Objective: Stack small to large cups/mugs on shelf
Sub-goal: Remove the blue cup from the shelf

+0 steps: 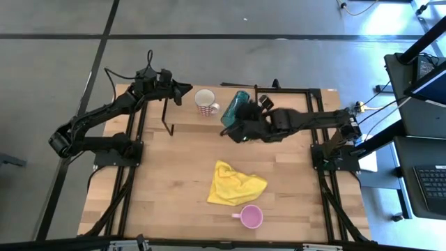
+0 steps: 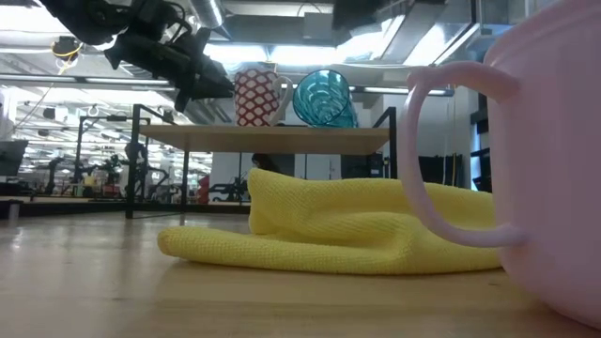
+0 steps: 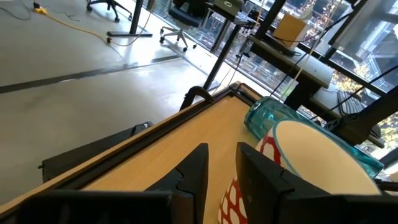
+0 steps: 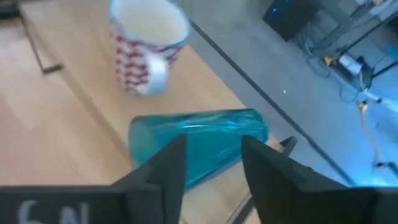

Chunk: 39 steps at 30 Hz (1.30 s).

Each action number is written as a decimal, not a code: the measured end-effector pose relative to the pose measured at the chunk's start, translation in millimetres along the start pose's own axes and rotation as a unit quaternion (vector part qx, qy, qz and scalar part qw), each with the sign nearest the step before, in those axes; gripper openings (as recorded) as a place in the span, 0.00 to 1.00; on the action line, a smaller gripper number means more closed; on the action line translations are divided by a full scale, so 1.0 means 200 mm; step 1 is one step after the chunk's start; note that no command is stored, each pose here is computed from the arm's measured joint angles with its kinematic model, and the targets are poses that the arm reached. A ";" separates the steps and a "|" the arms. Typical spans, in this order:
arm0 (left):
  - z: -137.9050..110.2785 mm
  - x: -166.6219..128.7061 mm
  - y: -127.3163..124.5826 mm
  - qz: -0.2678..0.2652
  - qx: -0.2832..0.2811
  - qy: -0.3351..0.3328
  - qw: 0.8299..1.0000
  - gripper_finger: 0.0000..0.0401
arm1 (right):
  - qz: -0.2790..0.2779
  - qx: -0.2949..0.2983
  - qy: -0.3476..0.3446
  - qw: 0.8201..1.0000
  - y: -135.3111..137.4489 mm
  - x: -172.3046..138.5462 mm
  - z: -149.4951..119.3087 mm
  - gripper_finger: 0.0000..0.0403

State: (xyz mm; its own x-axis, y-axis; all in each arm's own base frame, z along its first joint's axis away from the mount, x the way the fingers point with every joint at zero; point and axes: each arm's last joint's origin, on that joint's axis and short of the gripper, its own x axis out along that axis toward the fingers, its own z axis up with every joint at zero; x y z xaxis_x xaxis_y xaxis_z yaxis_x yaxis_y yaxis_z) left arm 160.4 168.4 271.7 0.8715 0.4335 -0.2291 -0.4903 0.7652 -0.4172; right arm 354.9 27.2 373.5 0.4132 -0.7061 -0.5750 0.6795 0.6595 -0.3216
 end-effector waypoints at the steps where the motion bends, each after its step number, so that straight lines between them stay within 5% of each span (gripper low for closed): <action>1: 0.00 0.00 0.00 0.000 0.002 0.000 1.000 0.19 | -0.002 -0.010 0.000 1.000 0.03 0.01 -0.01 0.40; 9: 0.00 0.00 0.00 0.000 0.017 0.002 1.000 0.19 | -0.033 -0.058 -0.005 0.998 0.19 0.05 -0.08 0.44; 13: 0.00 0.00 0.00 -0.006 0.051 0.004 0.999 0.19 | -0.021 -0.024 -0.007 0.999 0.21 0.02 -0.10 0.44; 18: 0.00 0.00 0.00 -0.013 0.083 0.006 0.996 0.19 | -0.014 0.015 -0.010 1.000 0.23 -0.02 -0.12 0.44; 39: -0.05 0.00 0.01 -0.021 0.169 0.055 0.984 0.19 | -0.008 -0.040 0.004 0.999 0.24 -0.04 -0.15 0.45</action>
State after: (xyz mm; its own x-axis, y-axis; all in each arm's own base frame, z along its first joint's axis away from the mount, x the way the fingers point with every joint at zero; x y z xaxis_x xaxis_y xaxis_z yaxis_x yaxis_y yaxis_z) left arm 159.3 164.3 261.8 0.8767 0.3586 -0.3206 -0.4123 0.9035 -0.1170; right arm 366.2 72.0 340.9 0.3970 -0.7155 -0.5748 0.6355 0.6662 -0.3903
